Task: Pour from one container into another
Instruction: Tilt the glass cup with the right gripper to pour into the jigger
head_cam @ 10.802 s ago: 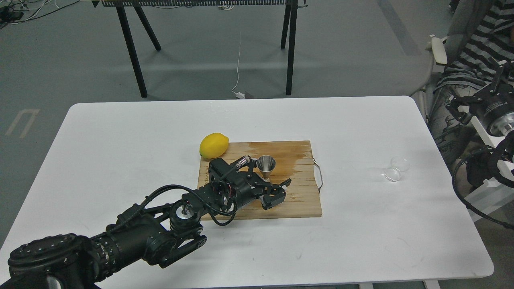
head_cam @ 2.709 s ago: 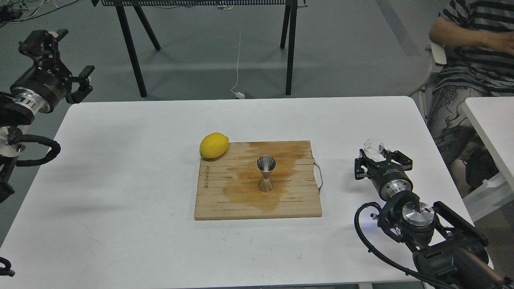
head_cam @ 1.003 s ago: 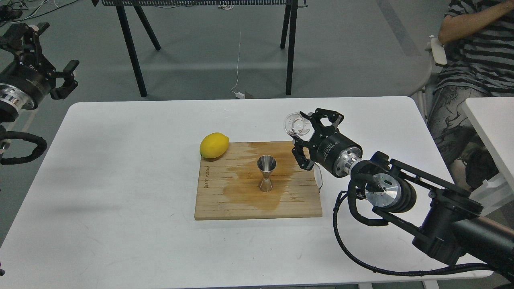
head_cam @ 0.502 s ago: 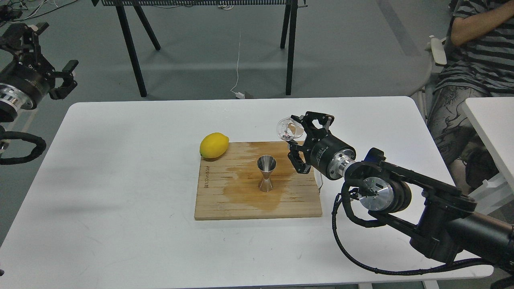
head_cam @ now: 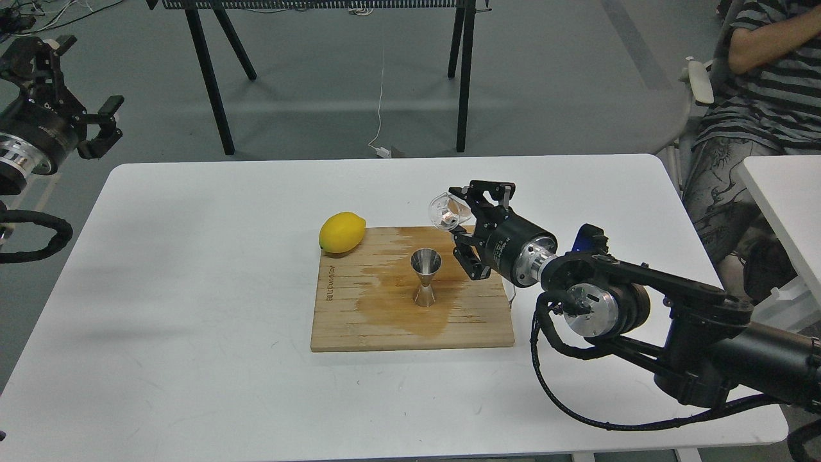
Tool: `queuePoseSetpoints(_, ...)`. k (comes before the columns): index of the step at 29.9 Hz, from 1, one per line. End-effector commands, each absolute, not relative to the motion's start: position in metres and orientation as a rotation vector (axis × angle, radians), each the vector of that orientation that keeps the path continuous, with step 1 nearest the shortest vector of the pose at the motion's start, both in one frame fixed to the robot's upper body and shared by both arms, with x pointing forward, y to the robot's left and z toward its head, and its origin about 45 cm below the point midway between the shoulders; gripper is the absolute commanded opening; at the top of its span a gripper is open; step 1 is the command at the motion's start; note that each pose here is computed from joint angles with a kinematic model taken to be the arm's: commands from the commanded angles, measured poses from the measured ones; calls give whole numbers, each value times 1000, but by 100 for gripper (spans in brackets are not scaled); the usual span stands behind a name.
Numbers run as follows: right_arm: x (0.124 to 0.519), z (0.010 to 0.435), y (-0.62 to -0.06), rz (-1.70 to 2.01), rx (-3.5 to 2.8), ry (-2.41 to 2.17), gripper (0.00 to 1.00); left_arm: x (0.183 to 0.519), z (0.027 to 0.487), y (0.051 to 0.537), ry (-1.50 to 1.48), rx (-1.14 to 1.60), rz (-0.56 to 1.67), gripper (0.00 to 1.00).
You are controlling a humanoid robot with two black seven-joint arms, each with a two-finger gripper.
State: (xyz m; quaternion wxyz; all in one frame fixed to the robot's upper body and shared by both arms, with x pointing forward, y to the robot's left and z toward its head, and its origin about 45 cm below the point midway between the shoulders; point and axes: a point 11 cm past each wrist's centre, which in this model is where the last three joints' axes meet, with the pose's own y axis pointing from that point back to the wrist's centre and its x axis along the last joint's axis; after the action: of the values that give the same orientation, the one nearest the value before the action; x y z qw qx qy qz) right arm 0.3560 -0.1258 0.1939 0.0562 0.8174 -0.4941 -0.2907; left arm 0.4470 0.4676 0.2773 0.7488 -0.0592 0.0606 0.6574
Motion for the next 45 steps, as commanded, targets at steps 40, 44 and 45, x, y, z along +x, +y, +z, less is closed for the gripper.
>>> queuePoseSetpoints(40,352,185,-114,-497,2449,-1269,2,449,279,465,131,-133,1431,99)
queuePoseSetpoints(44,353,187,-114,-481,2449,-1264,2,450,280,464,130,-134,1430,99)
queuePoseSetpoints(45,352,186,-114,-477,2446,-1260,2,450,280,464,130,-134,1430,99)
